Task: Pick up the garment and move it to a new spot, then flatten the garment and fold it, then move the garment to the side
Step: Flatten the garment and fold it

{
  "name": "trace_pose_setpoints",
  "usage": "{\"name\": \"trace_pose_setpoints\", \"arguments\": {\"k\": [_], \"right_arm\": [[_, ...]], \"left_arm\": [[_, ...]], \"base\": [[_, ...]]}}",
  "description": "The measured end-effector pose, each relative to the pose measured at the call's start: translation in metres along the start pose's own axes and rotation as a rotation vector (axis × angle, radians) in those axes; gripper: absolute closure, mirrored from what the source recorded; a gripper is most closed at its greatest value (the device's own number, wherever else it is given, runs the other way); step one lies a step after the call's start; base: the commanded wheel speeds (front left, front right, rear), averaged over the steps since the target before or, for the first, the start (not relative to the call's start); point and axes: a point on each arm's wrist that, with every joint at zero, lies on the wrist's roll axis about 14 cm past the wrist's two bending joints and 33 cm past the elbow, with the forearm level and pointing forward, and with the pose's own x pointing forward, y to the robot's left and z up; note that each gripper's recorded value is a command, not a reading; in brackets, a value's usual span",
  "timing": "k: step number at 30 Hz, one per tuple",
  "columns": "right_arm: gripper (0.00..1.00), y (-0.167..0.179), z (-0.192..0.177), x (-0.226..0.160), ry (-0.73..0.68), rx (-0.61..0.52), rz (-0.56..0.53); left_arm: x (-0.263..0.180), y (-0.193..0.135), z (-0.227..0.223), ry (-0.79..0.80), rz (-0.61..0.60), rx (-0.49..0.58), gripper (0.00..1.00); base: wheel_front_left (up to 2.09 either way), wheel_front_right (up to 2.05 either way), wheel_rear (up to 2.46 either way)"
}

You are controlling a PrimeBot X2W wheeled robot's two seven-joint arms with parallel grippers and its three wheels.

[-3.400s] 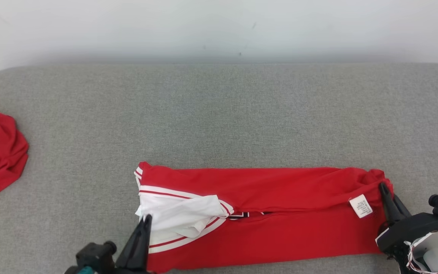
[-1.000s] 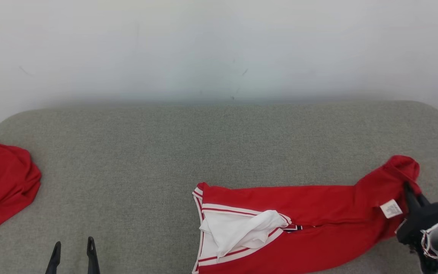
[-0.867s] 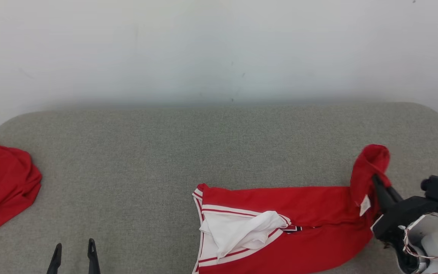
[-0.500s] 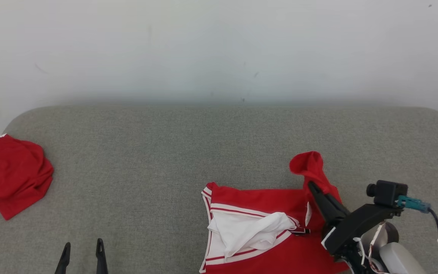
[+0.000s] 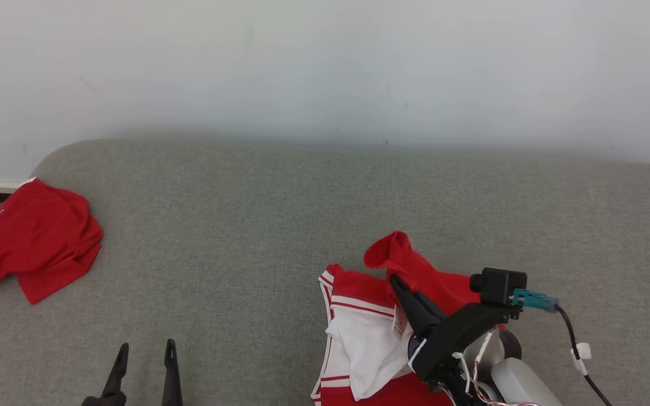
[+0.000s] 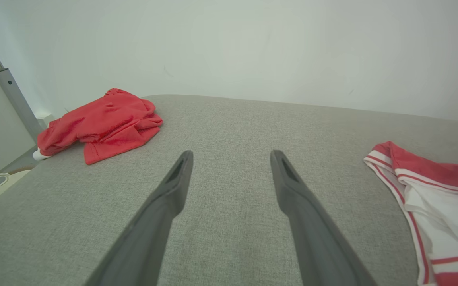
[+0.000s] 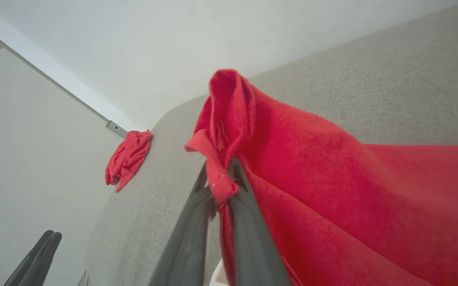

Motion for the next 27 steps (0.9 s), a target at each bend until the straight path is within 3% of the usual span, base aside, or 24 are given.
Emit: {"name": "trace_pose_setpoints", "arguments": {"k": [14,15,16,17,18,27], "right_arm": [[1.00,0.024,-0.064,0.024,0.149,0.025,0.076],[0.74,0.024,-0.065,0.024,0.149,0.025,0.076],[0.57,0.024,-0.066,0.024,0.149,0.027,0.075],[0.17,0.025,-0.065,0.025,0.141,0.029,0.077],[0.00,0.027,-0.062,0.026,0.128,0.027,0.082],[0.00,0.027,-0.001,0.034,-0.095,-0.012,0.086]], "left_arm": [[0.003,0.005,-0.011,0.033,0.021,-0.020,0.00],[0.003,0.004,-0.011,0.034,0.021,-0.021,0.00],[0.003,0.004,-0.011,0.034,0.018,-0.023,0.00],[0.003,0.004,-0.011,0.035,0.018,-0.023,0.00],[0.003,0.005,-0.011,0.035,0.020,-0.022,0.00],[0.006,0.006,-0.008,0.023,0.019,-0.023,0.00]], "base": [[0.00,0.00,0.00],[0.00,0.00,0.00],[0.00,0.00,0.00],[0.00,0.00,0.00],[0.00,0.00,0.00],[0.00,0.00,0.00]]}}
